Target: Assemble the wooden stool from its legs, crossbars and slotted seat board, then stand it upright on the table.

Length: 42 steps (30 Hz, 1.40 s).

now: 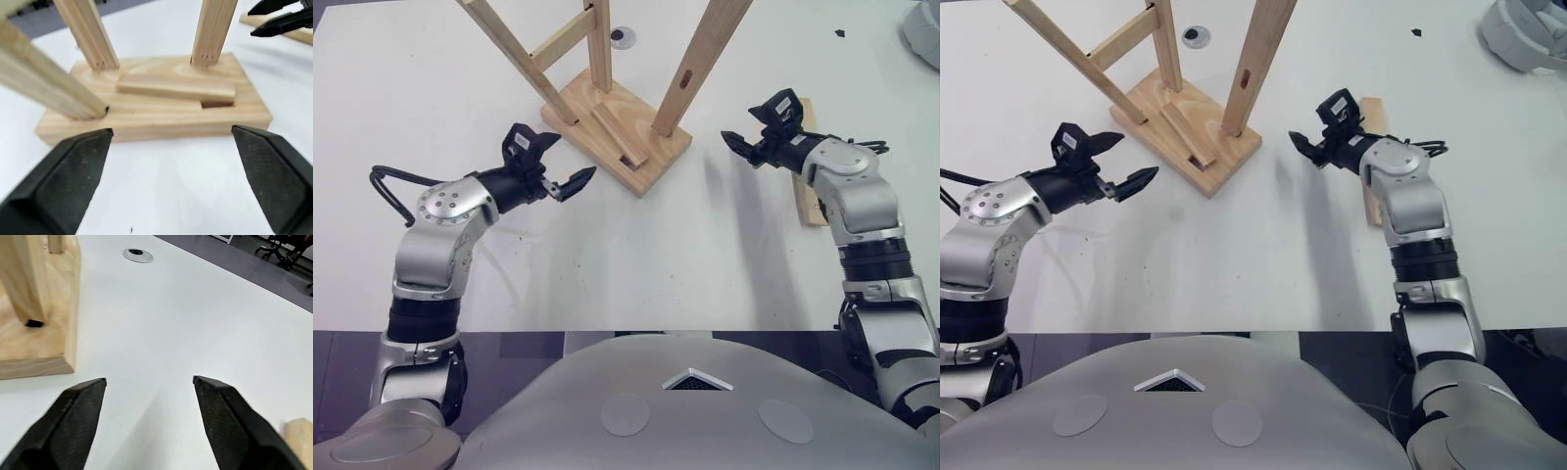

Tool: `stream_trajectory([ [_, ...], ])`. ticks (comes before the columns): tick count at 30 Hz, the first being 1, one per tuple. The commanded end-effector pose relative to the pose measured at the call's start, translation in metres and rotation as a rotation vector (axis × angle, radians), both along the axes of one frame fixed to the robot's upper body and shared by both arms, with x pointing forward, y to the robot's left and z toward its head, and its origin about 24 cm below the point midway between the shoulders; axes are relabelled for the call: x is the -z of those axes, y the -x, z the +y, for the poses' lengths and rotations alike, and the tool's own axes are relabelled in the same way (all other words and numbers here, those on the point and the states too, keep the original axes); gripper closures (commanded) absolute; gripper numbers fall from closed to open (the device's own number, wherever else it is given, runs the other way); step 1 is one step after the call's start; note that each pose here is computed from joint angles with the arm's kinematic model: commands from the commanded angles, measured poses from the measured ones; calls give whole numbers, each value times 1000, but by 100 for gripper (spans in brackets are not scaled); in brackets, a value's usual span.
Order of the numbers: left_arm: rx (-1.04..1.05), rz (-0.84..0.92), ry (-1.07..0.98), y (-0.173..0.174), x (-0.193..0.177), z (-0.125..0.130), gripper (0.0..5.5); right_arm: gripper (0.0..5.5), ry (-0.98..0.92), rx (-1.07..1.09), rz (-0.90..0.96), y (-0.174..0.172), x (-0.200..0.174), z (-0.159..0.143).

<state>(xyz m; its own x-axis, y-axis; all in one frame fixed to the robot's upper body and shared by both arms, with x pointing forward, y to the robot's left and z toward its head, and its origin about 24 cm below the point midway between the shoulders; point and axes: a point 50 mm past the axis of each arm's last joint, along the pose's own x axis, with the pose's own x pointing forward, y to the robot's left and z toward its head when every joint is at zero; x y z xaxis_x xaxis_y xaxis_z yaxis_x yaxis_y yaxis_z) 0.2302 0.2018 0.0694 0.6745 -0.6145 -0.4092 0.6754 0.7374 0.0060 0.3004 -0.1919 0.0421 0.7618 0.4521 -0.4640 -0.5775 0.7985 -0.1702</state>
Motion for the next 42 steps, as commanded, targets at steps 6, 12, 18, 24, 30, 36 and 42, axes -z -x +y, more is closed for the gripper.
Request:
stream_trajectory([
  [6, -265, 17, -172, -47, 44, 3, 101, 217, 34, -120, -61, -29, 29, 41],
  [12, -238, 10, -240, -63, 65, -15, 101, 217, 66, -342, -105, -27, 31, 63],
  [18, -196, 3, -214, -65, 73, -28, 101, 217, 43, -549, -109, -2, 24, 53],
  [24, -107, 1, -188, -52, 72, -36, 101, 217, 44, -556, -82, 20, 10, 34],
  [30, -155, -53, -216, -58, 59, -21, 101, 217, 83, -355, -184, 23, -14, 4],
  [36, -181, -180, -215, -67, 10, -5, 101, 217, 106, -174, -234, 32, -24, -21],
  [42, -21, -192, 18, -51, -47, -39, 101, 217, 133, 6, -279, 31, -26, -37],
])
